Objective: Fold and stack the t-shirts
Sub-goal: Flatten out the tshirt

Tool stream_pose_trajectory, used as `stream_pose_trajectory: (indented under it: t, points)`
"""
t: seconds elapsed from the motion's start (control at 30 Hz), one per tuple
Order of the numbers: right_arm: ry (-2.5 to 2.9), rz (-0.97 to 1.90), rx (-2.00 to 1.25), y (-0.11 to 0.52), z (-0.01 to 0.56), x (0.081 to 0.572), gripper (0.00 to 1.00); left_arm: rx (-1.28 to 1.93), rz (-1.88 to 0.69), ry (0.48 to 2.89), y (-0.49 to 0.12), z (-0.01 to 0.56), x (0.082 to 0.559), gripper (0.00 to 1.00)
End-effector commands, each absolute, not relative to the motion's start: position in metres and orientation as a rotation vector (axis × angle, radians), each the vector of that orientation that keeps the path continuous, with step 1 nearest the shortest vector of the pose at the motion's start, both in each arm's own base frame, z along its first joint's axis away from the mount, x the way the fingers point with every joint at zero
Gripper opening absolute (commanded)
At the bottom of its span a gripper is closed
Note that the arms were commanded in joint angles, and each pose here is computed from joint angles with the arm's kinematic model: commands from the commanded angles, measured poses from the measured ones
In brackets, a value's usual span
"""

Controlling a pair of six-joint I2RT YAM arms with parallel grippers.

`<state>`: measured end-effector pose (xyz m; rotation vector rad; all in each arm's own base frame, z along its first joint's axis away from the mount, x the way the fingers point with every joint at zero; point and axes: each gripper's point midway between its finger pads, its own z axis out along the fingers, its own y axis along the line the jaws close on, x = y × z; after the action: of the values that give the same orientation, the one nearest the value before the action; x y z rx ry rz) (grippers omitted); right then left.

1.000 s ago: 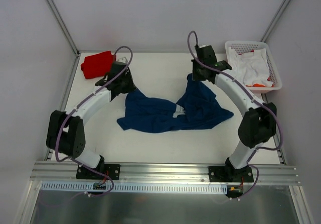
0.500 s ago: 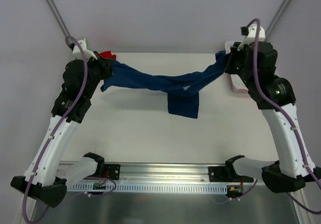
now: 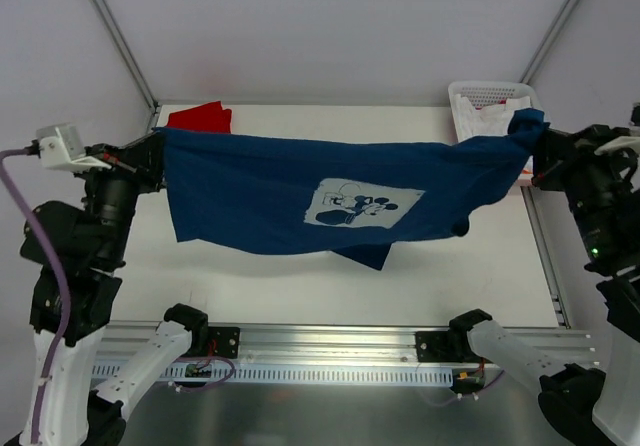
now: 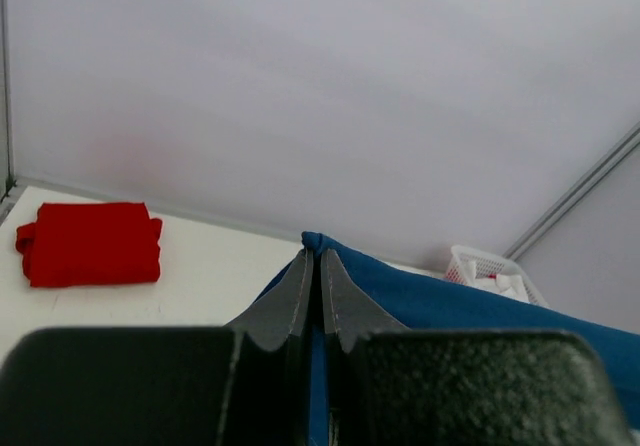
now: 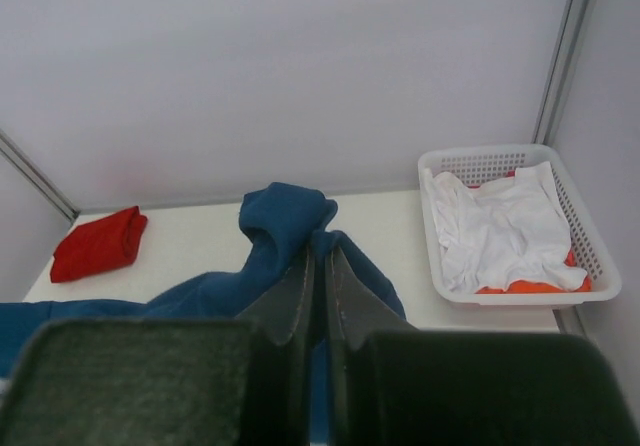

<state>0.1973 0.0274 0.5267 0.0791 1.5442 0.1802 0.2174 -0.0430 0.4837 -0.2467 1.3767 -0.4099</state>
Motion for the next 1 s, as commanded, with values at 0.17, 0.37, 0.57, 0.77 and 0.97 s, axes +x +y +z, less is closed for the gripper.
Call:
stream_pose_trajectory:
  t: [0.17, 0.37, 0.57, 0.77, 0.97]
  points:
    - [1.375, 0.221, 0.125, 0.002, 0.562, 0.146, 0.0, -0.294, -0.432, 1.165, -0.009, 0.532, 0.146, 0.0]
    - [1.249, 0.264, 0.129, -0.003, 0.577, 0.128, 0.0, -0.312, -0.443, 1.053, 0.009, 0.548, 0.105, 0.0]
    - [1.159, 0.323, 0.114, -0.002, 0.593, 0.112, 0.0, -0.349, -0.473, 0.974, 0.023, 0.551, 0.075, 0.0]
    - [1.128, 0.376, 0.083, 0.007, 0.611, 0.108, 0.0, -0.383, -0.506, 0.951, 0.028, 0.532, 0.061, 0.0]
    - [1.169, 0.399, 0.06, 0.022, 0.616, 0.129, 0.0, -0.428, -0.519, 1.007, 0.027, 0.49, 0.071, 0.0]
